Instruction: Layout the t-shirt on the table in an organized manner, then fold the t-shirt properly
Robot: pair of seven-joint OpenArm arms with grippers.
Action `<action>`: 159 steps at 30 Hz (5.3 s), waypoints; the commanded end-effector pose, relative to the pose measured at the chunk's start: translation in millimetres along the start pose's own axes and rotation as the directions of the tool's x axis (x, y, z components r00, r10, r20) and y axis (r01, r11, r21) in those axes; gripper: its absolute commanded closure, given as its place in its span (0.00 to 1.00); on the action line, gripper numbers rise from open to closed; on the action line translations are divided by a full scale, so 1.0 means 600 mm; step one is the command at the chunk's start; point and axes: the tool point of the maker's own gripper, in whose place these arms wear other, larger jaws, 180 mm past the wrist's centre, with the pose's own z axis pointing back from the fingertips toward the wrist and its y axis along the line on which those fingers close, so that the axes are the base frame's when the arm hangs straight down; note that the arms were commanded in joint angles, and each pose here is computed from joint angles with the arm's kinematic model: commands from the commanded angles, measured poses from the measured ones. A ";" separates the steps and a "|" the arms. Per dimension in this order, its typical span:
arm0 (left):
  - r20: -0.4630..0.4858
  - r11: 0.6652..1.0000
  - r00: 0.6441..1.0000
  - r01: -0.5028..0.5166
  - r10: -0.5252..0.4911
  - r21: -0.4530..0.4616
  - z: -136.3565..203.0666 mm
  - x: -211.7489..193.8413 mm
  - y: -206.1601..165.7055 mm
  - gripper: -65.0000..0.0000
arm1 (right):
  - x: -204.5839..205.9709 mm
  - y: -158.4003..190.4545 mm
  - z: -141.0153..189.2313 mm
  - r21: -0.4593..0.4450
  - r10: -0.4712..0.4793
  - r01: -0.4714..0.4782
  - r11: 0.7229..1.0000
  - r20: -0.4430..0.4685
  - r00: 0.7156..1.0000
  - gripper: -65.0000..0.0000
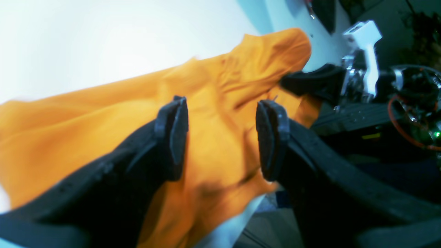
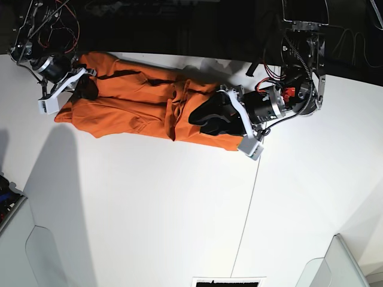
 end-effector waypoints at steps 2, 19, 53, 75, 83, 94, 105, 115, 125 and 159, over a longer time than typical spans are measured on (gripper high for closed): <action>0.061 1.000 0.998 0.024 -0.024 -0.006 0.017 0.034 0.002 0.48 | 0.044 -0.023 0.019 -0.038 0.029 -0.027 0.999 0.064 0.998 1.00; -0.057 0.985 0.995 -0.078 0.087 0.156 0.011 -0.082 0.099 0.48 | 0.184 0.026 0.113 -0.026 0.279 -0.279 0.960 0.203 0.939 1.00; -0.052 0.960 0.959 -0.280 0.279 -0.003 -0.011 -0.061 0.091 0.48 | 0.130 0.433 -0.037 0.357 0.561 -0.634 0.686 0.295 0.773 0.50; -0.093 0.965 0.962 0.252 -0.257 -0.069 0.106 0.042 -0.042 0.77 | 0.196 0.217 -0.008 0.065 0.485 -0.503 0.862 0.182 0.855 1.00; -0.140 0.954 0.959 0.213 -0.245 -0.212 0.029 -0.017 -0.111 0.77 | 0.126 0.249 -0.070 0.239 0.439 -0.458 0.856 0.131 0.889 1.00; -0.162 0.959 0.948 0.257 -0.273 -0.118 0.003 -0.027 -0.084 0.77 | 0.144 0.400 -0.105 0.371 0.512 -0.556 0.744 0.218 0.831 1.00; -0.052 0.988 0.987 0.152 -0.153 -0.023 0.047 0.016 -0.022 0.77 | 0.183 0.442 -0.146 0.349 0.526 -0.580 0.736 0.246 0.814 1.00; -0.078 0.973 0.981 0.161 -0.176 -0.168 0.004 -0.012 -0.089 0.77 | 0.246 0.344 -0.157 0.237 0.450 -0.505 0.830 0.250 0.857 1.00; -0.268 0.952 0.915 0.307 -0.301 -0.022 -0.058 -0.093 0.008 0.77 | 0.142 0.235 -0.216 0.207 0.490 -0.477 0.854 -0.013 0.872 1.00; -0.252 0.874 0.838 0.479 -0.484 -0.085 0.059 0.101 0.006 0.89 | 0.152 0.151 -0.099 0.152 0.326 -0.335 0.930 0.083 0.942 1.00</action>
